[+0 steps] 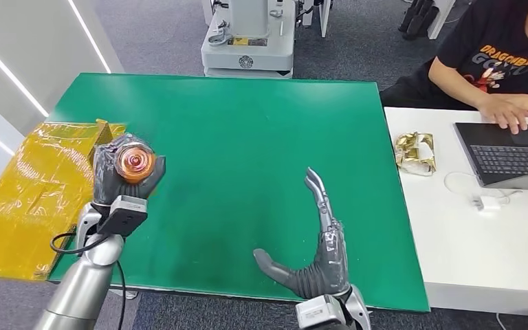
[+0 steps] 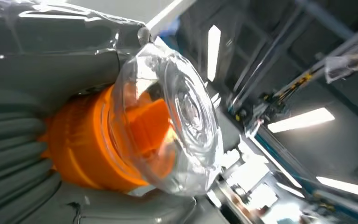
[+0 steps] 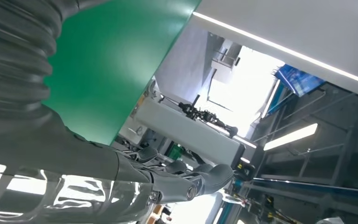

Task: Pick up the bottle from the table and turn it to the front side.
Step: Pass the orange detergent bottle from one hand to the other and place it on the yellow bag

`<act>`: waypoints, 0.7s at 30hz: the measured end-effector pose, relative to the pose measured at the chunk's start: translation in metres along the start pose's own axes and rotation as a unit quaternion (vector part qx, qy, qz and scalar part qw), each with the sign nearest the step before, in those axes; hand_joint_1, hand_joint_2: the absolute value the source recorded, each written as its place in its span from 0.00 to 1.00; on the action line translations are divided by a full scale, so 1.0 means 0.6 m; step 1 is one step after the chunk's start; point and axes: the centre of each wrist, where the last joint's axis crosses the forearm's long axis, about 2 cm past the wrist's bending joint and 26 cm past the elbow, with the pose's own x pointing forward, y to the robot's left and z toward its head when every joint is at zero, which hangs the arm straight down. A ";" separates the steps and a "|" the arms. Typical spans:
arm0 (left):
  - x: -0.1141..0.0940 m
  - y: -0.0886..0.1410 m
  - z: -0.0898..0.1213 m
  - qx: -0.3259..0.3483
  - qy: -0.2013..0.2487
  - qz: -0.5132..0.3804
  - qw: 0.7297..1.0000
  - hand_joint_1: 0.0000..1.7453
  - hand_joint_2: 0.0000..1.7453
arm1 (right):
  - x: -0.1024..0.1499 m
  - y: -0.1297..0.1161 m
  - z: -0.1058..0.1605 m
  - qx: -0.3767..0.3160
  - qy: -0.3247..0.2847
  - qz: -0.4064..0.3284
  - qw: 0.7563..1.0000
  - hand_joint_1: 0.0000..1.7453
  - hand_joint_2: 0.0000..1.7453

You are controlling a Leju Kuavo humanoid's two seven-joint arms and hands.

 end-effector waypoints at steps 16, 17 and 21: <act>-0.063 0.128 0.033 -0.113 -0.025 -0.305 0.945 1.00 1.00 | 0.014 -0.005 0.002 0.012 -0.015 -0.018 1.000 0.00 1.00; -0.067 0.137 0.034 -0.129 -0.025 -0.319 0.939 1.00 1.00 | 0.014 -0.005 0.002 0.011 -0.016 -0.019 1.000 0.00 1.00; -0.082 0.164 0.036 -0.204 -0.021 -0.359 0.911 1.00 1.00 | 0.013 -0.006 0.002 0.011 -0.019 -0.025 0.999 0.00 1.00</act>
